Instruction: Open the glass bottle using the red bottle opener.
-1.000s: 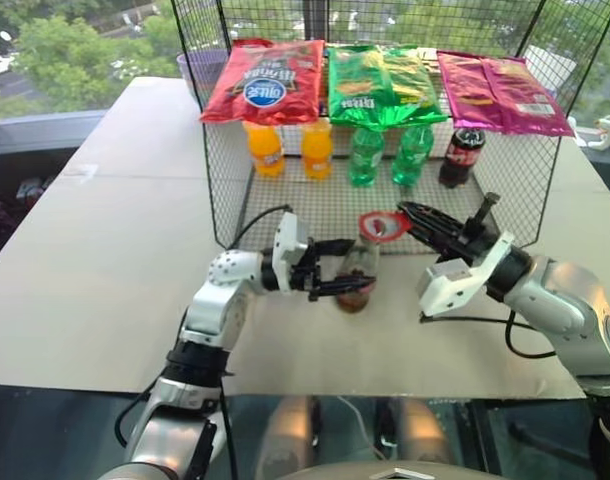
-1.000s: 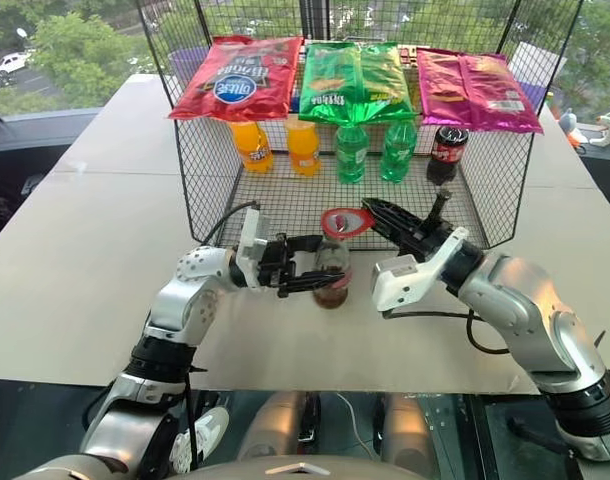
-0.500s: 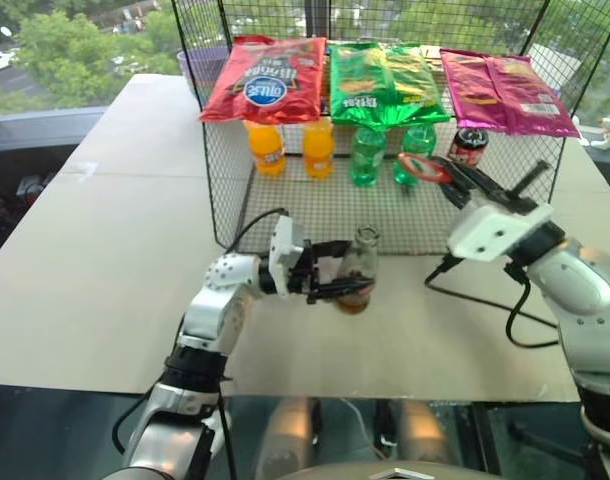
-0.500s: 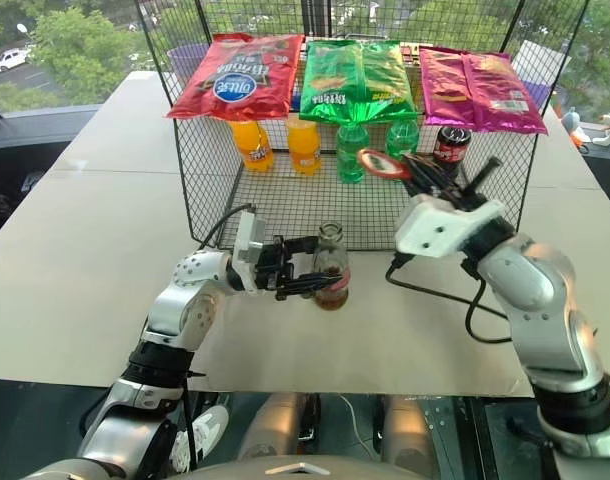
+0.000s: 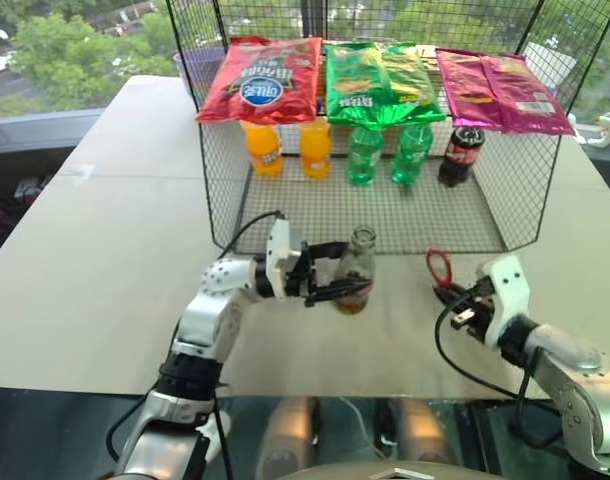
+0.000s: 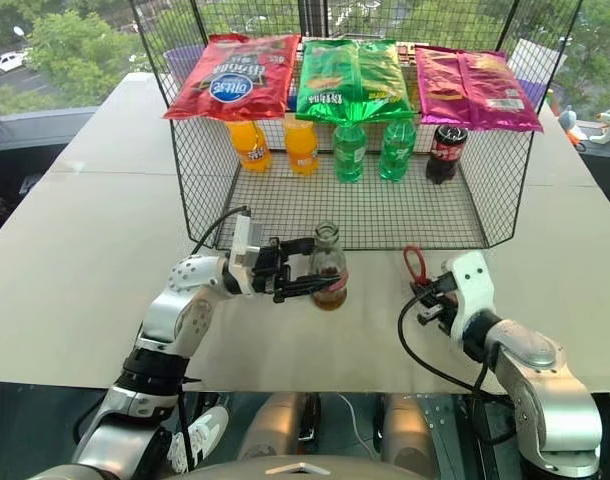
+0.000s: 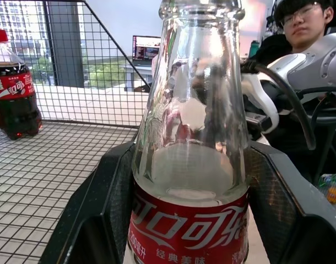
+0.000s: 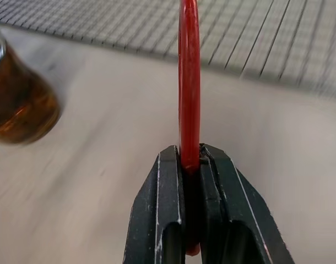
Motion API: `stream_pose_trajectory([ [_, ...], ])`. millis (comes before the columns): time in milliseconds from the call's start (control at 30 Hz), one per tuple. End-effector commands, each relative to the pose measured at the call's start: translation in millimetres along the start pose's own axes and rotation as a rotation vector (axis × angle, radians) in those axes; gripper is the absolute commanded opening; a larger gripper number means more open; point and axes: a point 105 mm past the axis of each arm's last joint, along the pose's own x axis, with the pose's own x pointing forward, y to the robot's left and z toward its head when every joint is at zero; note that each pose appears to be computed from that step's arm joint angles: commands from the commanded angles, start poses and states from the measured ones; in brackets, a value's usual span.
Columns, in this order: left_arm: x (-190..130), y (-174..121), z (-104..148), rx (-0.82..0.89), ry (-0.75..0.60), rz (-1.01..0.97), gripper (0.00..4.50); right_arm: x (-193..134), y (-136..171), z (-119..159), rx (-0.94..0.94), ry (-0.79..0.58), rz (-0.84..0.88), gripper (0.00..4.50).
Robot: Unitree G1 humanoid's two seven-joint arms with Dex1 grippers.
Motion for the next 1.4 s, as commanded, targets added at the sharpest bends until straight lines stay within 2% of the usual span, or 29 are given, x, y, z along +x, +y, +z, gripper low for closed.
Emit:
stream_pose_trajectory([
  [33, 3, -7, 2, 0.027, 0.003, -0.024, 2.56, -3, 2, -1, 0.029, 0.035, 0.018, 0.88],
  [67, 3, -8, 2, 0.027, 0.004, -0.024, 2.56, -3, 1, -1, 0.031, 0.04, 0.013, 1.13],
  [267, 1, -7, 1, 0.03, 0.011, -0.014, 2.56, -8, -9, 9, -0.004, 0.032, -0.025, 3.97],
  [300, 0, -7, 1, 0.03, 0.012, -0.013, 2.56, -10, -10, 11, -0.028, 0.032, -0.03, 4.33],
  [333, 0, -7, 1, 0.028, 0.013, -0.012, 2.56, -11, -12, 13, -0.052, 0.022, -0.04, 4.47],
  [533, -3, -8, 0, 0.017, 0.018, -0.013, 2.56, -16, -14, 25, -0.221, -0.033, -0.068, 4.47],
  [700, -5, -9, 1, 0.012, 0.018, -0.019, 4.44, -17, -12, 30, -0.301, -0.069, -0.053, 4.5],
  [967, -22, -8, 13, 0.002, 0.015, 0.047, 4.44, -28, -10, 42, -0.423, -0.175, -0.021, 4.5],
  [1200, -58, -9, 17, -0.007, 0.066, 0.233, 4.44, -46, -25, 32, -0.425, -0.229, -0.036, 4.5],
  [1400, -89, -4, 14, -0.009, 0.031, 0.435, 4.44, -62, -35, 26, -0.448, -0.279, -0.042, 4.5],
])
